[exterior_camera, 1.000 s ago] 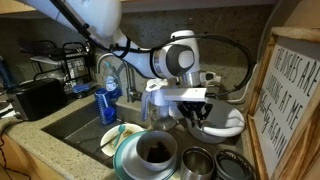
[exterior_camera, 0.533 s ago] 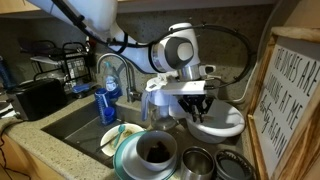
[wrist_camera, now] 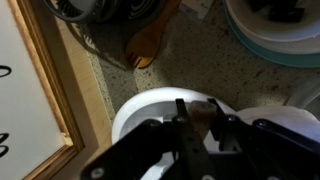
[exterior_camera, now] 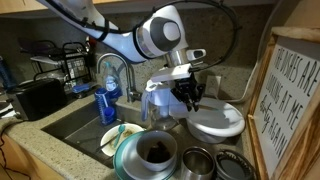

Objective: Use the spatula to mix in the white ceramic bowl

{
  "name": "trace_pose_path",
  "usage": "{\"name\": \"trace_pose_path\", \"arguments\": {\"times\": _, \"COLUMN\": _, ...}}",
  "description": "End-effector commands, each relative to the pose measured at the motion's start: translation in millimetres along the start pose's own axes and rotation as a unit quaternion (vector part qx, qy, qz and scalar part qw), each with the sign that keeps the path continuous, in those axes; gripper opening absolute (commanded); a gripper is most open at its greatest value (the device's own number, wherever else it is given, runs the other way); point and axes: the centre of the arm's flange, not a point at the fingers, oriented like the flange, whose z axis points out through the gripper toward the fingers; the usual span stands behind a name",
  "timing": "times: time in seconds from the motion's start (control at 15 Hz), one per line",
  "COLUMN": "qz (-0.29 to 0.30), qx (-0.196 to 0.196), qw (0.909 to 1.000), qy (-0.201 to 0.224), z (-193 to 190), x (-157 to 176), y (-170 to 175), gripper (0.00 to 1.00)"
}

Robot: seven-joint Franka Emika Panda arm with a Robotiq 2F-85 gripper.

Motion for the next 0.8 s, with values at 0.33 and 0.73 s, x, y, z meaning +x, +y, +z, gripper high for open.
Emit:
{"name": "trace_pose_path", "arguments": {"times": 0.33, "qz": 0.017, "qx": 0.002, "qw": 0.9995, "qy": -0.026, "z": -67, "x": -68, "y": -34, "gripper": 0.07}}
{"name": "trace_pose_path", "arguments": {"times": 0.73, "qz": 0.018, "qx": 0.009, "qw": 0.9965, "qy": -0.081, "z": -112, "x": -82, "y": -22, "gripper": 0.07}}
